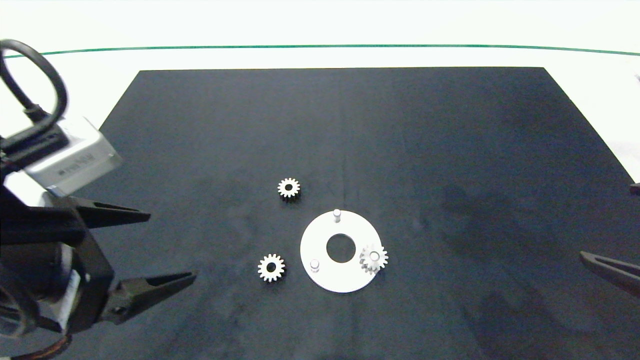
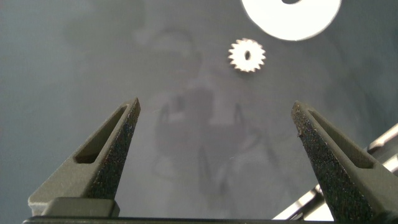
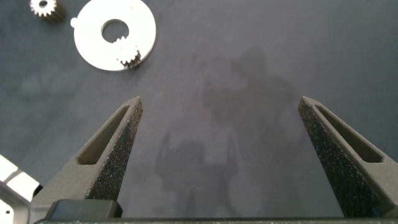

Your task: Install three planetary gears onto the carrier pins

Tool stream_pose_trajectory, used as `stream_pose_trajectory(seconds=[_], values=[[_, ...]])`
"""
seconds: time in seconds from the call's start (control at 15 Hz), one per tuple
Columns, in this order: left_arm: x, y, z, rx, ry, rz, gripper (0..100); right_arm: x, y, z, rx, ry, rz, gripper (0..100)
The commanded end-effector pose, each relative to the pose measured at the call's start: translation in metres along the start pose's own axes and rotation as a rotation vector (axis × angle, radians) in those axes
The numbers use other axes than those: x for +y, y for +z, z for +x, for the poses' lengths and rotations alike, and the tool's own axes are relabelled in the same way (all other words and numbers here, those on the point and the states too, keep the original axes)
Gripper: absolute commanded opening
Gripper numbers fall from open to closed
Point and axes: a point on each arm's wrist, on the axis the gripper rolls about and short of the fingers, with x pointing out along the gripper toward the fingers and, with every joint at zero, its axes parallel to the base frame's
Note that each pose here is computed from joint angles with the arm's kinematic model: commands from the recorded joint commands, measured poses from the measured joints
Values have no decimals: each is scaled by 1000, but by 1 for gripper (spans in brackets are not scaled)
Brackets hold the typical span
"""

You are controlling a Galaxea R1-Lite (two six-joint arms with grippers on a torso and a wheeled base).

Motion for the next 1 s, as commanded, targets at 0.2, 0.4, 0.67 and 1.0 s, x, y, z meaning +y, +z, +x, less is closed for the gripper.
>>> stream_pose_trajectory(seconds=[0.2, 0.4, 0.67, 1.0], values=[[-33, -13, 84, 140, -41, 109, 100, -4, -2, -24, -79, -14, -21, 100], [-42, -14, 106, 190, -66, 122, 100, -3, -3, -23, -76, 1, -37, 100], [-43, -13, 117, 199, -64, 84, 100, -3, -3, -26, -85, 0, -37, 100], [-45, -9, 130, 167, -49, 11, 100, -3, -4, -33, -113, 15, -41, 100]])
